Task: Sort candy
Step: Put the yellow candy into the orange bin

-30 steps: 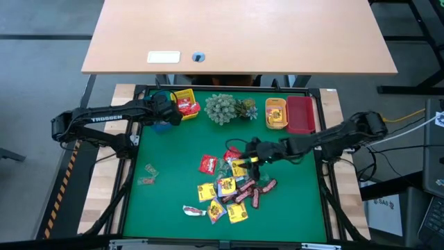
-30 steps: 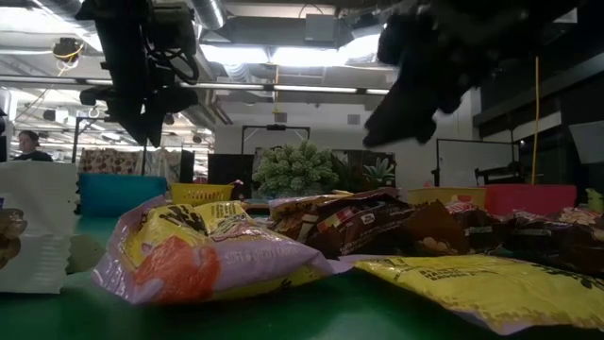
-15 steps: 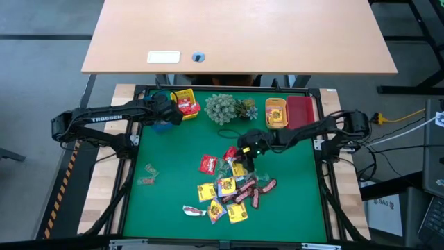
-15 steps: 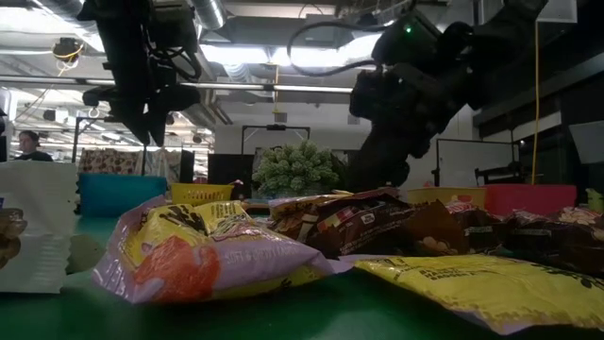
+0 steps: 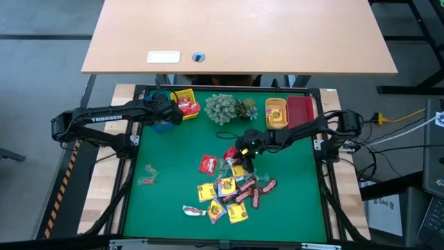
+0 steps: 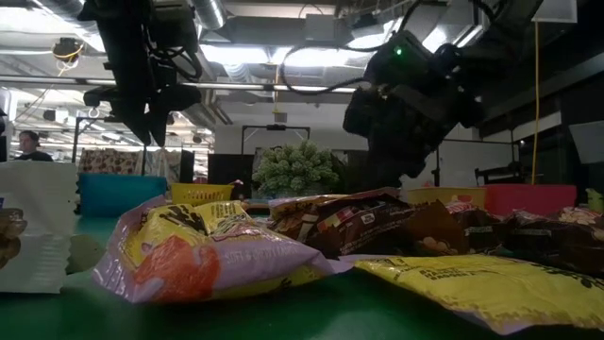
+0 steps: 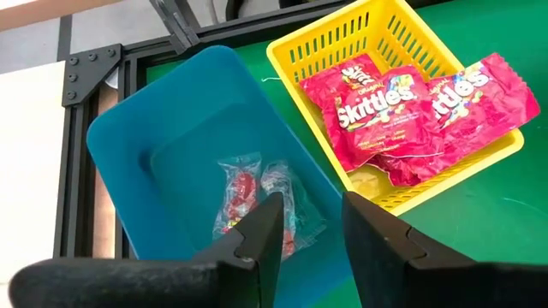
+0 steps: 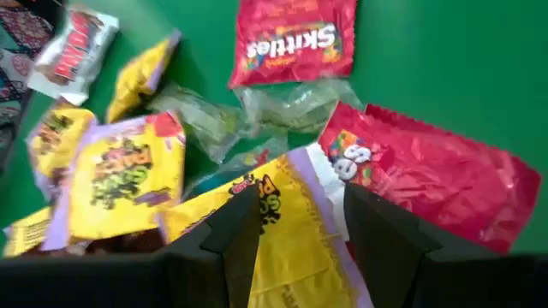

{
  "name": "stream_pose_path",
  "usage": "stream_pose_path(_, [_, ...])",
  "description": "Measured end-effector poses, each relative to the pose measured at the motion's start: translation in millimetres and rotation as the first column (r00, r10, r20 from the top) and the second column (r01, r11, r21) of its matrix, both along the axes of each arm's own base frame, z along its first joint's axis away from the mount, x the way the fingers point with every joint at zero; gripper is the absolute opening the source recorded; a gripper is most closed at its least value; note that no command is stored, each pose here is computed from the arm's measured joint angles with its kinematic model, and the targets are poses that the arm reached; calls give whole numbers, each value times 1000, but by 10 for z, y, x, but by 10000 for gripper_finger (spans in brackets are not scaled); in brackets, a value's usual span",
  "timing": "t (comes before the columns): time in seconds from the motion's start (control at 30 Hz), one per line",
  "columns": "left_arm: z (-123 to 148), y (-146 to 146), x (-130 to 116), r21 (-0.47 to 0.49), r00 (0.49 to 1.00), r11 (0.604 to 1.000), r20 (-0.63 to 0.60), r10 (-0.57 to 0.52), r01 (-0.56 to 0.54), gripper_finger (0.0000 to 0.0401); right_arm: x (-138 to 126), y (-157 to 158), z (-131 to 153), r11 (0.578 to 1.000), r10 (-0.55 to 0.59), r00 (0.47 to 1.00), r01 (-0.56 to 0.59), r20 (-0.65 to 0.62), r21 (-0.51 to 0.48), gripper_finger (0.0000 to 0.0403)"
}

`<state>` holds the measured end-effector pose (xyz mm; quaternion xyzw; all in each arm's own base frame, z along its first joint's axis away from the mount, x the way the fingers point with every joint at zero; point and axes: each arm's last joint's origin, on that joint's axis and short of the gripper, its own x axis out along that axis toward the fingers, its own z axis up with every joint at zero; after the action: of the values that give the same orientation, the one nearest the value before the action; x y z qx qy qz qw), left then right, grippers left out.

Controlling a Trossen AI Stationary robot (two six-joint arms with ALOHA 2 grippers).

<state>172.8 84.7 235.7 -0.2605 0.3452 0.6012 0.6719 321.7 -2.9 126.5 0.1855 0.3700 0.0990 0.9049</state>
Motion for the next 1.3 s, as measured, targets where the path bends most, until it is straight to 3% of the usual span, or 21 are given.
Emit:
stream_pose_path(0.33, [1, -39, 21, 1, 1000, 1000, 3, -22, 22, 107, -21, 44, -58, 986, 121, 992, -117, -27, 116, 170])
stream_pose_path(0.87, [2, -65, 33, 8, 999, 999, 0, -36, 36, 107, -44, 45, -80, 985, 147, 988, -142, -45, 93, 165])
stream_pose_path(1.0, [2, -65, 33, 8, 999, 999, 0, -36, 36, 107, -57, 46, -91, 985, 152, 987, -146, -60, 91, 131])
stream_pose_path(1.23, [2, -65, 33, 8, 999, 999, 0, -36, 36, 107, -59, 46, -92, 985, 152, 986, -146, -61, 91, 22])
stream_pose_path(1.3, [2, -65, 33, 8, 999, 999, 0, -36, 36, 107, -59, 46, -92, 985, 153, 986, -147, -61, 91, 7])
